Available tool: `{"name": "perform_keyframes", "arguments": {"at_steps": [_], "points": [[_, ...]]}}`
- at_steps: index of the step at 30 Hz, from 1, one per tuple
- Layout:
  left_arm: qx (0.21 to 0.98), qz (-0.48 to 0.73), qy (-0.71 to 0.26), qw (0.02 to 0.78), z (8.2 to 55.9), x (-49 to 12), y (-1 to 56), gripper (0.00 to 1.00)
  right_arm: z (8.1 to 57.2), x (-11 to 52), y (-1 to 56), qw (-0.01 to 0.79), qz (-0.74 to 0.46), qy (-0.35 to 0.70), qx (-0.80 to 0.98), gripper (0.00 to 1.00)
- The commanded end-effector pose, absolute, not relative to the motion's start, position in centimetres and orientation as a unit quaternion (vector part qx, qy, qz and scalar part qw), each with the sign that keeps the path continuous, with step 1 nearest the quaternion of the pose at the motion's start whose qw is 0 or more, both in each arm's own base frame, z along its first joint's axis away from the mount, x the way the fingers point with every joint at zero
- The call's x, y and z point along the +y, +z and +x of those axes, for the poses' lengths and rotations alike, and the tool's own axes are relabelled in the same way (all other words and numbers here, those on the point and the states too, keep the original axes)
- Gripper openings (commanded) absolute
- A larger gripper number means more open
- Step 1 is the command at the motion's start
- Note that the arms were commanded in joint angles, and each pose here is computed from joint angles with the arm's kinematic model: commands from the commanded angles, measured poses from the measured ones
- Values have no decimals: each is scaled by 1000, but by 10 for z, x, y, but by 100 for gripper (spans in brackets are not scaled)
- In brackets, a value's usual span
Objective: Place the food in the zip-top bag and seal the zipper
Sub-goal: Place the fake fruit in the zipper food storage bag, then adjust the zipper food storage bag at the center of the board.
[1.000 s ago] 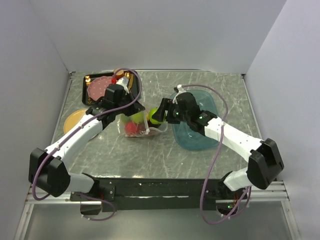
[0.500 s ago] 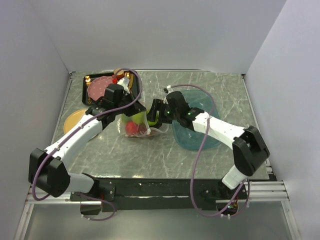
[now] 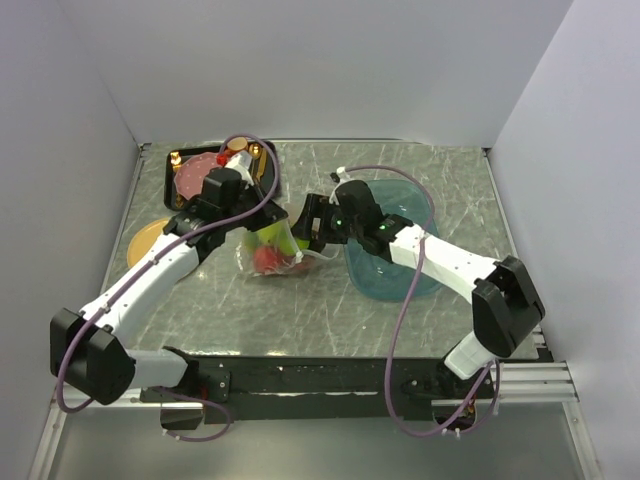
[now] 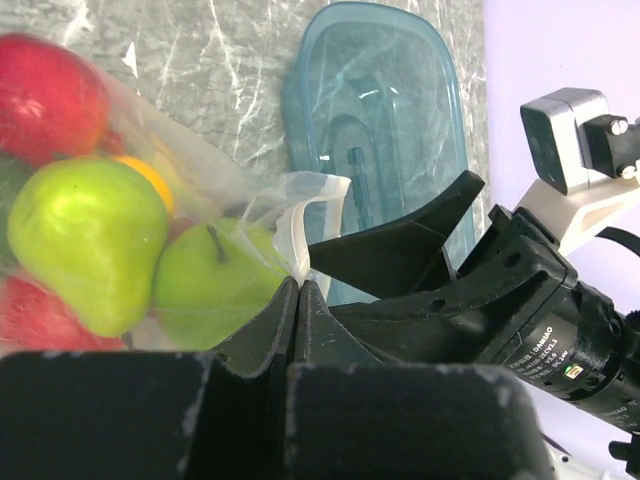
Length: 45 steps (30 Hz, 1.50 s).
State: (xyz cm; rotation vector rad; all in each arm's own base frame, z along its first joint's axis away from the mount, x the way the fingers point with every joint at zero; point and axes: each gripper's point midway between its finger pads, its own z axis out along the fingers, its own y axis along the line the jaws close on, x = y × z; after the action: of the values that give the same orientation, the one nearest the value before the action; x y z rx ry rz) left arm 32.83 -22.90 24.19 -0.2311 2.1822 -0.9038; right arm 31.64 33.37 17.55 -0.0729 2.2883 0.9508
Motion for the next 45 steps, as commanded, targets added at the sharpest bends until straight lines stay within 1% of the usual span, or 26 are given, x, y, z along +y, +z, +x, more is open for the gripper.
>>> {"name": "perform_keyframes", "arguments": {"at_steps": [1,2,3,4,6,7,9,10,14,17,18,20,23,24,26,27,29,30,31,32,33,37,40,41,43,45], "points": [[828,-89,-361,420,332,-224,276,1,324,325,209,368,-18,366,855,78],[828,-90,-358,422,333,-222,276,1,323,323,211,374,-16,365,852,66],[828,-90,-355,424,333,-221,278,1,323,319,209,379,-11,362,851,59],[830,-92,-350,424,333,-219,277,1,320,317,214,385,-11,367,847,44],[829,-91,-349,427,332,-218,278,1,316,318,213,384,-19,375,843,29],[829,-92,-350,427,332,-218,278,1,315,319,211,379,-22,376,845,19],[825,-91,-359,426,331,-221,281,1,313,324,208,365,-32,383,848,8],[826,-91,-362,423,330,-222,279,1,314,328,199,354,-36,381,853,6],[826,-90,-371,415,330,-226,275,1,311,346,186,314,-58,397,861,6],[828,-88,-374,409,330,-228,270,1,312,354,175,299,-60,405,862,8],[827,-87,-376,409,330,-229,270,1,309,359,176,291,-68,418,858,11],[831,-85,-374,403,330,-230,264,1,309,362,171,284,-70,417,861,12],[838,-85,-371,391,330,-232,255,1,307,353,161,276,-64,394,874,19],[840,-86,-369,389,329,-232,252,1,312,343,168,303,-50,379,873,24],[840,-85,-371,387,329,-232,249,1,314,324,165,318,-30,363,875,33],[842,-85,-370,384,328,-232,245,1,312,317,180,333,-20,370,867,39],[843,-84,-371,380,327,-233,243,1,314,299,179,346,3,359,867,50],[844,-83,-372,377,327,-234,241,1,311,294,190,356,7,365,860,53],[846,-77,-377,369,324,-236,239,1,313,288,191,365,17,356,860,55],[849,-77,-376,364,324,-237,236,1,312,283,190,366,22,349,862,60],[851,-75,-376,358,323,-238,231,1,312,279,192,369,29,343,863,62],[856,-69,-382,342,316,-240,219,1,316,263,189,380,46,305,872,62],[851,-56,-405,330,312,-249,218,1,323,259,178,364,48,290,884,62],[853,-58,-402,327,312,-249,215,1,324,254,170,359,52,272,891,62],[854,-71,-391,336,315,-245,217,1,330,251,163,356,46,253,899,62],[847,-71,-393,351,315,-242,225,2,334,250,158,351,43,250,901,59]]}}
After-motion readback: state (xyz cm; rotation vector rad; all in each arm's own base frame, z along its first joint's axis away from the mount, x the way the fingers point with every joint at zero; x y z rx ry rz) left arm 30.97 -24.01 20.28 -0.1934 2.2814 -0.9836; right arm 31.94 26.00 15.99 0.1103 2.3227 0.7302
